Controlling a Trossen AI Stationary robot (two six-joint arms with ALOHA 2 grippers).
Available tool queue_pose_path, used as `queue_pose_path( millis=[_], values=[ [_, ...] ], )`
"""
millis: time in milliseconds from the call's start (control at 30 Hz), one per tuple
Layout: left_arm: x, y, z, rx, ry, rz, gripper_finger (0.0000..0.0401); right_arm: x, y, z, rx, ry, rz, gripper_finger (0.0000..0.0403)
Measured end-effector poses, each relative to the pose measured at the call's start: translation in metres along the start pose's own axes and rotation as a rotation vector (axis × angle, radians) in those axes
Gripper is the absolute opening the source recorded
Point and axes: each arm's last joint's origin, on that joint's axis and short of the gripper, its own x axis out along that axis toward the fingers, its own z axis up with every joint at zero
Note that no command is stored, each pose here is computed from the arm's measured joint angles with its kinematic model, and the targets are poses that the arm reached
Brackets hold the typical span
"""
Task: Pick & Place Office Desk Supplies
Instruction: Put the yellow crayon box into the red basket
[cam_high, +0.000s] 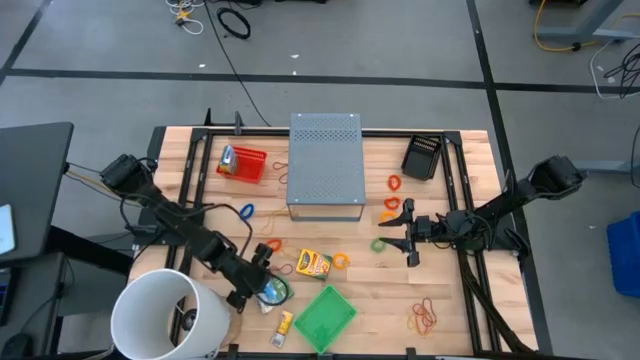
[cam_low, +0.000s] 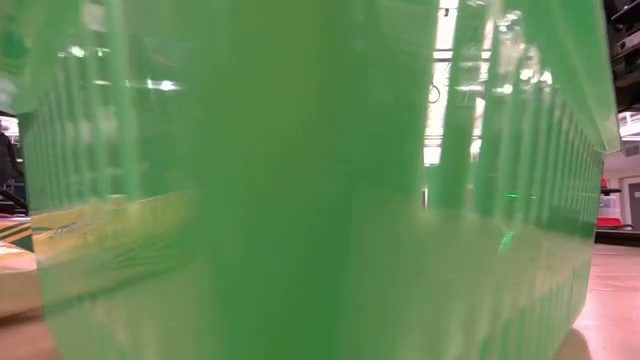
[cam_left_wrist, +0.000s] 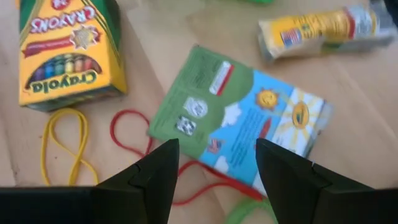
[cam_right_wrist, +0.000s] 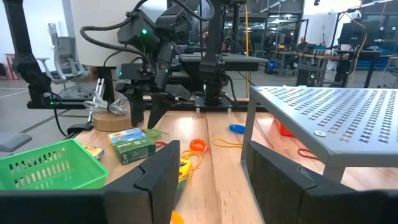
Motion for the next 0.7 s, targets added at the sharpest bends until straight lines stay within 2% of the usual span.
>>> queue_pose_path(
  millis=[300, 567, 700],
  values=[
    [0.003, 0.006, 0.001, -0.024, -0.012, 0.009, 0.0218, 0.000, 0.000, 0.000, -0.003, 0.001, -0.005, 0.0190],
    [0.022, 0.002, -0.004, -0.005, 0.032, -0.027, 0.0218, 0.000, 0.000, 0.000, -0.004, 0.003, -0.006, 0.0190],
    [0.026, 0.002, -0.006, 0.004, 0.052, 0.009, 0.0218, 0.000, 0.000, 0.000, -0.004, 0.003, -0.006, 0.0190]
  ],
)
